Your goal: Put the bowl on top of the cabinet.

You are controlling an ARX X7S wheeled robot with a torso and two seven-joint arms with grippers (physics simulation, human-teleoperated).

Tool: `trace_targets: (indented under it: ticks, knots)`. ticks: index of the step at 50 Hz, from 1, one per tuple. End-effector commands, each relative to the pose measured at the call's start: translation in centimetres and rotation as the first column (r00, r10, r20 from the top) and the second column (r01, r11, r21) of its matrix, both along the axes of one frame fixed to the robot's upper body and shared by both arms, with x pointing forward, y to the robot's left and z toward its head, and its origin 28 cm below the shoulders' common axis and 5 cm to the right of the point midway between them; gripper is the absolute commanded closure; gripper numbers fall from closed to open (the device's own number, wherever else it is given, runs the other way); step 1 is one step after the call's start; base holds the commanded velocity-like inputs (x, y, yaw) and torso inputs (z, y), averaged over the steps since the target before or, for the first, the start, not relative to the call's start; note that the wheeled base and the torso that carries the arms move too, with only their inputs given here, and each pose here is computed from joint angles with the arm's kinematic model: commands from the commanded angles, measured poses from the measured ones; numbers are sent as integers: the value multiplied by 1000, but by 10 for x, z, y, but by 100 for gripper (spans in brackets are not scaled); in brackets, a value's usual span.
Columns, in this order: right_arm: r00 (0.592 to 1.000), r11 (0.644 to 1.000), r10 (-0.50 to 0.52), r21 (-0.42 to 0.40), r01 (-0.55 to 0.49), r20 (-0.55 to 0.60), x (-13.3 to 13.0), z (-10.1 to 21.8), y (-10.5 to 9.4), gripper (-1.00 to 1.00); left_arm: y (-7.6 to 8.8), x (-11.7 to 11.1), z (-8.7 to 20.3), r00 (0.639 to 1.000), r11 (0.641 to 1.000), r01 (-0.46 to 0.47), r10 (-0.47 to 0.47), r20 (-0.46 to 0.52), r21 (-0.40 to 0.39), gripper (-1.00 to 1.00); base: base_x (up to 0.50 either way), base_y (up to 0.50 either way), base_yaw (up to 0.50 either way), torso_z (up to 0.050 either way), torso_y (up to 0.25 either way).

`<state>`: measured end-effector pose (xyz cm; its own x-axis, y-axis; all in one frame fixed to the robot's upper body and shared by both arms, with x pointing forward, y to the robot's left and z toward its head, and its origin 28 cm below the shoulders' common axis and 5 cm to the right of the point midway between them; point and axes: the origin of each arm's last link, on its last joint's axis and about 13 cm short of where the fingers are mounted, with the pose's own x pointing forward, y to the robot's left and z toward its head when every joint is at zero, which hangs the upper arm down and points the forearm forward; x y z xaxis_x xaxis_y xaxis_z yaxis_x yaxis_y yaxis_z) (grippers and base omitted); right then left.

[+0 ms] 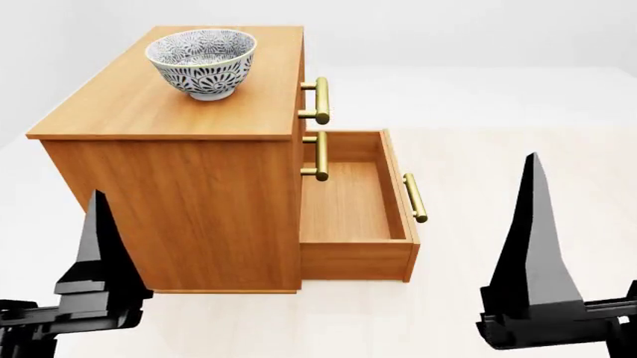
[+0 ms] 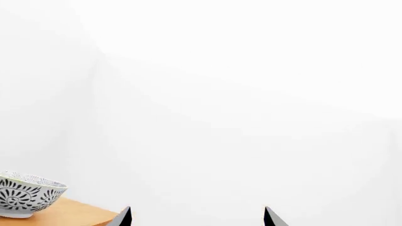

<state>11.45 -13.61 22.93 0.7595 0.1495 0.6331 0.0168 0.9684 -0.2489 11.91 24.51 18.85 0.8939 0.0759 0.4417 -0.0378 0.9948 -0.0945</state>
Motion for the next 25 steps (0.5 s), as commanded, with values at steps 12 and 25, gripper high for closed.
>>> trace_targets:
  ticks: [12, 25]
  knots:
    - [991, 998, 52, -34, -49, 126, -10, -10, -10, -100, 0, -19, 7, 983, 999, -14, 23, 182, -48, -100, 0, 0, 0, 0, 0]
    - [984, 997, 67, -45, -60, 164, -16, -16, -12, -100, 0, -28, 14, 960, 999, -4, 16, 281, -45, -100, 0, 0, 0, 0, 0]
